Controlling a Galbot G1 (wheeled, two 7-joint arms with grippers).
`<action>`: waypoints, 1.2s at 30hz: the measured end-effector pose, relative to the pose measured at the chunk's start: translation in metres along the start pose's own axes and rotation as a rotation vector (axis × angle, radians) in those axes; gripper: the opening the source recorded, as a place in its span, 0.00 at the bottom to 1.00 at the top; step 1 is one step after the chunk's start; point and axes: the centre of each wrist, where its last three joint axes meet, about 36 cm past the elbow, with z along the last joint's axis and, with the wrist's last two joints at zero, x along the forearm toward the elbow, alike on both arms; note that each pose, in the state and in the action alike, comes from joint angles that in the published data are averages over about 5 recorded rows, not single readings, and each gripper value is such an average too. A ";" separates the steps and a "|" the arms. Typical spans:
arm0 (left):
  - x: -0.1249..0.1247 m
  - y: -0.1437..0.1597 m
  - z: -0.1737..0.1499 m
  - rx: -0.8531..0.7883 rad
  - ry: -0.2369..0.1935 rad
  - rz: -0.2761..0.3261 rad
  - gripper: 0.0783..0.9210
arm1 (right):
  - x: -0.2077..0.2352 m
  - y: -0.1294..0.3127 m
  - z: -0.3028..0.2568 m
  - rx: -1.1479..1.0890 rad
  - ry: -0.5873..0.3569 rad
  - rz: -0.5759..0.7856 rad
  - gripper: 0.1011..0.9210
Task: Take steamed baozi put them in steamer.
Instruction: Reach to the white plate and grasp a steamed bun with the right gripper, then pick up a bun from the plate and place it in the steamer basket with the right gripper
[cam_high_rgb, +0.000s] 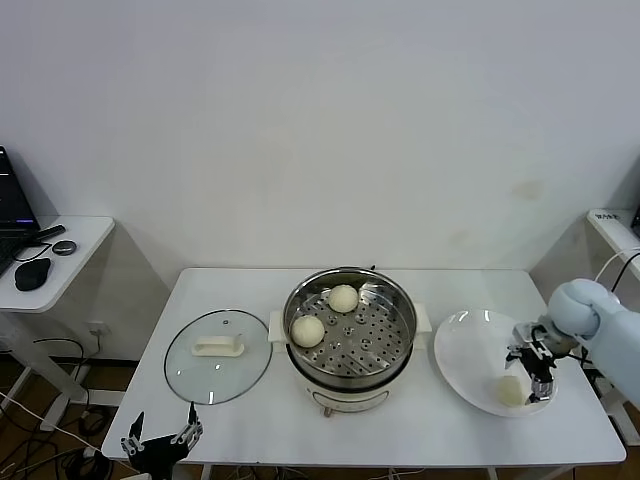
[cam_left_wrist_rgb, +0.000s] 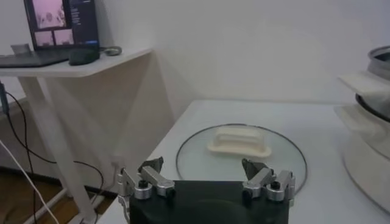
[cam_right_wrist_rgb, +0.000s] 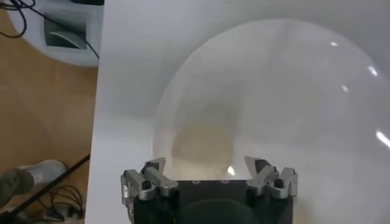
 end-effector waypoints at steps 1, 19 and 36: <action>0.000 0.000 0.000 -0.001 0.000 0.000 0.88 | -0.002 -0.001 -0.001 0.001 0.000 -0.001 0.88; -0.004 0.001 0.002 -0.008 0.005 -0.002 0.88 | -0.020 -0.003 0.000 -0.012 0.003 -0.017 0.73; -0.008 -0.006 0.000 0.006 -0.004 0.010 0.88 | 0.018 -0.018 0.005 -0.028 -0.030 0.031 0.33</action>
